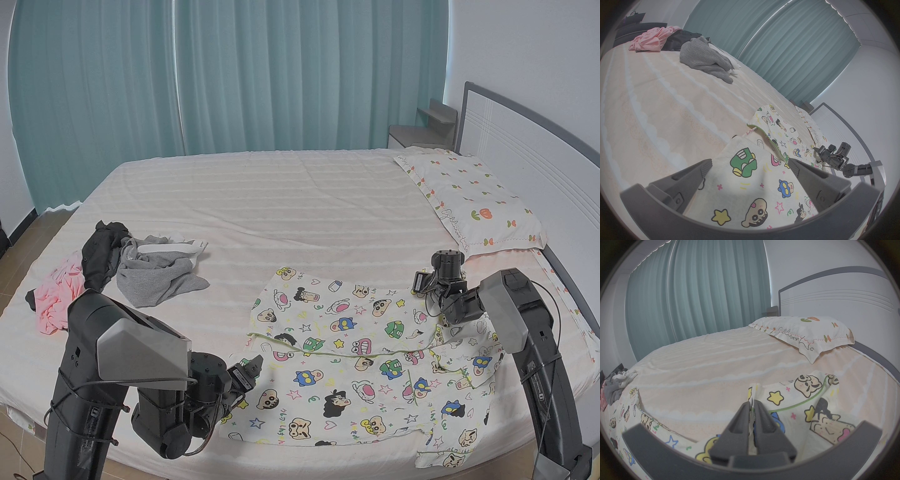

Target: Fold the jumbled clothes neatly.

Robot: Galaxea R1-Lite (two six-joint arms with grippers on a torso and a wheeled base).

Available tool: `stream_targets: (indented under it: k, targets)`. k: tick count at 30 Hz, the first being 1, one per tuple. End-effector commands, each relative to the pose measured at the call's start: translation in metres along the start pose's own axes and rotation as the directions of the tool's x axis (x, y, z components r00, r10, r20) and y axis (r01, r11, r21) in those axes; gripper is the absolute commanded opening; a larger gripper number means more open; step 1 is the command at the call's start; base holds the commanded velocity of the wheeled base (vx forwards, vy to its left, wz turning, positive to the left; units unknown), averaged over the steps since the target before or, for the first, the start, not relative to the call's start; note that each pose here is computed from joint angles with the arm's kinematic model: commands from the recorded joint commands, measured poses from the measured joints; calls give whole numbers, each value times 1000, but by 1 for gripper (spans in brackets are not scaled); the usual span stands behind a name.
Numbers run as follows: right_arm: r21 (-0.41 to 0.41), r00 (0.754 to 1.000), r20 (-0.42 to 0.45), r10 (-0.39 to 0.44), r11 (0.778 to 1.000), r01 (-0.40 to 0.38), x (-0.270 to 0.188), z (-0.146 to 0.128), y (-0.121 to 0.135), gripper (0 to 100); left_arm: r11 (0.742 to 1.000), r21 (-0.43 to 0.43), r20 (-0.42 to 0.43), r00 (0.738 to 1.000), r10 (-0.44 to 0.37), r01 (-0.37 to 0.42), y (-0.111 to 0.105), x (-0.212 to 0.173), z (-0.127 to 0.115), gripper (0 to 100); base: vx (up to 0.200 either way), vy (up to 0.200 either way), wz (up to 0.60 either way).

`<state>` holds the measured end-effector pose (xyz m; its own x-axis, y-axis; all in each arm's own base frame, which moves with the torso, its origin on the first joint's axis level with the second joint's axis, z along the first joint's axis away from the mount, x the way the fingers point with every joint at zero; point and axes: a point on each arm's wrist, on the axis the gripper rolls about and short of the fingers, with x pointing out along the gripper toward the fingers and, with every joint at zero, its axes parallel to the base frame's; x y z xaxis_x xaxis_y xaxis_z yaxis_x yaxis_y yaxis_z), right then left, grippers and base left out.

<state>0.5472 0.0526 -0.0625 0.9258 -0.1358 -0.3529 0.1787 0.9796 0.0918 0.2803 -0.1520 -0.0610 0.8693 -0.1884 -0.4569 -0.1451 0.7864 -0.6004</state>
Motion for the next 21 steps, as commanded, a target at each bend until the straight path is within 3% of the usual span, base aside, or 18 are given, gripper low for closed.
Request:
stream_targets:
  k: [1, 3, 6, 12, 21]
  targets:
    - [10, 1000, 19, 2, 1000, -3, 0, 4, 0, 0, 1000, -5, 10, 1000, -11, 11, -1, 0, 1, 100, 0, 0, 0]
    - [12, 999, 32, 6, 1000, -7, 0, 6, 2, 0, 1000, -3, 9, 1000, -12, 12, -1, 0, 1, 100, 0, 0, 0]
    - [39, 993, 118, 1, 999, -5, -1, 18, 8, 0, 1000, -4, 10, 1000, -11, 11, -1, 0, 1, 100, 0, 0, 0]
    - [69, 980, 196, 46, 996, -61, -8, 25, 28, 0, 1000, -4, 10, 1000, -11, 11, -1, 0, 1, 100, 0, 0, 0]
    - [76, 967, 244, 68, 993, -89, -9, 24, 36, 0, 1000, -5, 14, 1000, -15, 15, -2, 1, 1, 100, 0, 0, 0]
